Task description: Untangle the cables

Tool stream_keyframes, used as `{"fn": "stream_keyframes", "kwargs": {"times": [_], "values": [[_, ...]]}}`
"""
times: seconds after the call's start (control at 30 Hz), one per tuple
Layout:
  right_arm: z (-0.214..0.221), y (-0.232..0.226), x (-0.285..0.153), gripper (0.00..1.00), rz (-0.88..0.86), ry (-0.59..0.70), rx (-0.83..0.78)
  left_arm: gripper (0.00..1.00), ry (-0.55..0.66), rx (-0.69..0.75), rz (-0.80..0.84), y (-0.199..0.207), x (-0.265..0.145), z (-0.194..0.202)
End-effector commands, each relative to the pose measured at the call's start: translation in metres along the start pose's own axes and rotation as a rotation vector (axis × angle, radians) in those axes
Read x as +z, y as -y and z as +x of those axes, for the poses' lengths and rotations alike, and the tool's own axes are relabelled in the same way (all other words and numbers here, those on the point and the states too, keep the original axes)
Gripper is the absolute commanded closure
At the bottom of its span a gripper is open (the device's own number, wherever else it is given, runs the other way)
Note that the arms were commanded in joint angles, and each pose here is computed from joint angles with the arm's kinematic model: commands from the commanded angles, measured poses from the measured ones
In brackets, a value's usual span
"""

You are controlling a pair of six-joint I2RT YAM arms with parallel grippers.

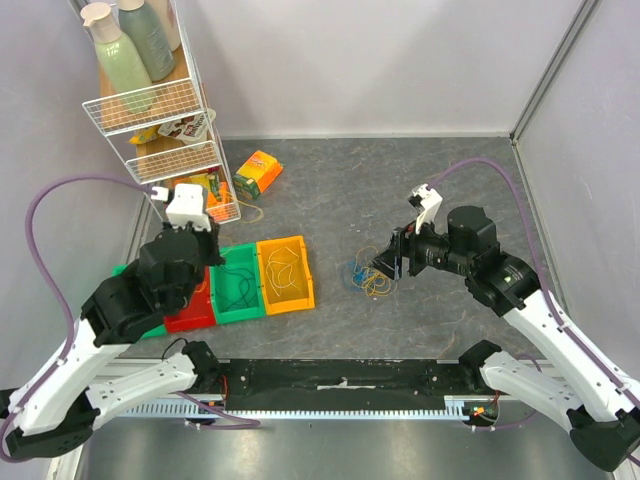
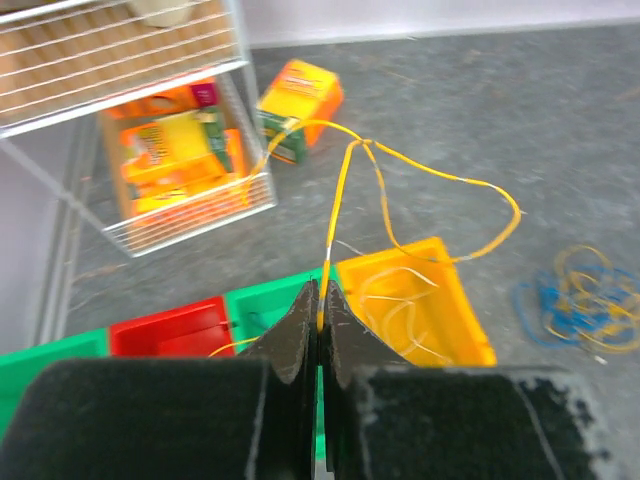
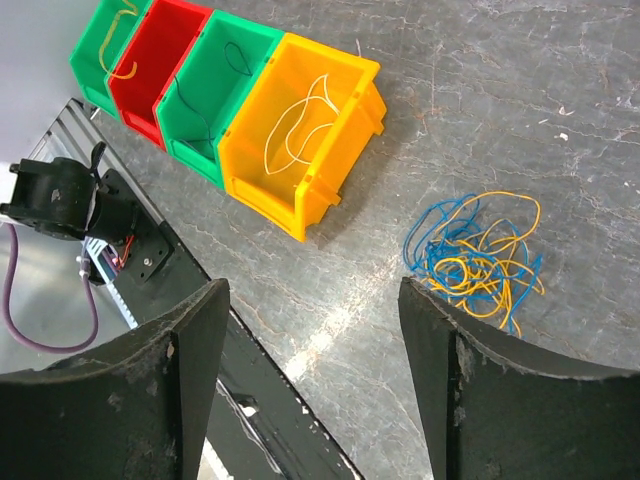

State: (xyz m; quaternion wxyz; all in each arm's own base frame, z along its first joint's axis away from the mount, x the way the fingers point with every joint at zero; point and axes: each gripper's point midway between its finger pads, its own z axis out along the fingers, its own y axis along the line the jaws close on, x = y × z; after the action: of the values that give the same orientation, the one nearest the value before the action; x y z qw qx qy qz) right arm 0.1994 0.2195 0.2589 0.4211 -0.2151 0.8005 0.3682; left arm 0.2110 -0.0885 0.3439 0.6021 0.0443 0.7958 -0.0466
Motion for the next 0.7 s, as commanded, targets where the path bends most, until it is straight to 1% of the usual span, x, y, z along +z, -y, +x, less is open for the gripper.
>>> {"fn": "stream_keyframes", "kwargs": {"times": [0.0, 0.1, 0.2, 0.23, 0.3, 0.37, 0.43, 0.5, 0.57, 0.63, 0.67], "values": [[-0.012, -0.008, -0.002, 0.24, -0.044, 0.052, -0.048, 0.98, 0.116, 0.014, -0.257, -0.053, -0.007, -0.013], [-0.008, -0.008, -0.001, 0.24, -0.048, 0.045, -0.049, 0.98, 0.104, 0.039, -0.316, -0.061, 0.0, -0.007], [-0.004, -0.007, 0.0, 0.24, -0.05, 0.035, -0.049, 0.98, 0.034, 0.052, -0.319, -0.062, 0.024, 0.01], [-0.003, -0.007, 0.0, 0.24, -0.049, 0.034, -0.05, 0.98, 0.007, 0.036, -0.329, -0.068, 0.035, 0.017], [-0.002, -0.007, -0.002, 0.24, -0.055, 0.036, -0.056, 0.98, -0.045, -0.035, -0.35, -0.084, 0.051, 0.031], [-0.002, -0.007, -0.004, 0.24, -0.048, 0.036, -0.061, 0.98, -0.065, -0.117, -0.387, -0.104, 0.059, 0.043], [-0.002, -0.007, -0.009, 0.24, -0.039, 0.037, -0.07, 0.98, -0.066, -0.179, -0.448, -0.124, 0.059, 0.053], [-0.004, -0.007, -0.012, 0.23, -0.034, 0.045, -0.079, 0.98, -0.075, -0.202, -0.513, -0.139, 0.059, 0.067], [-0.005, -0.008, -0.014, 0.23, -0.035, 0.046, -0.083, 0.98, -0.095, -0.255, -0.604, -0.153, 0.055, 0.083], [-0.004, -0.009, -0.014, 0.23, -0.037, 0.043, -0.085, 0.98, -0.113, -0.352, -0.658, -0.161, 0.052, 0.099], [-0.003, -0.008, -0.014, 0.23, -0.037, 0.04, -0.087, 0.98, -0.121, -0.396, -0.656, -0.16, 0.052, 0.105]]}}
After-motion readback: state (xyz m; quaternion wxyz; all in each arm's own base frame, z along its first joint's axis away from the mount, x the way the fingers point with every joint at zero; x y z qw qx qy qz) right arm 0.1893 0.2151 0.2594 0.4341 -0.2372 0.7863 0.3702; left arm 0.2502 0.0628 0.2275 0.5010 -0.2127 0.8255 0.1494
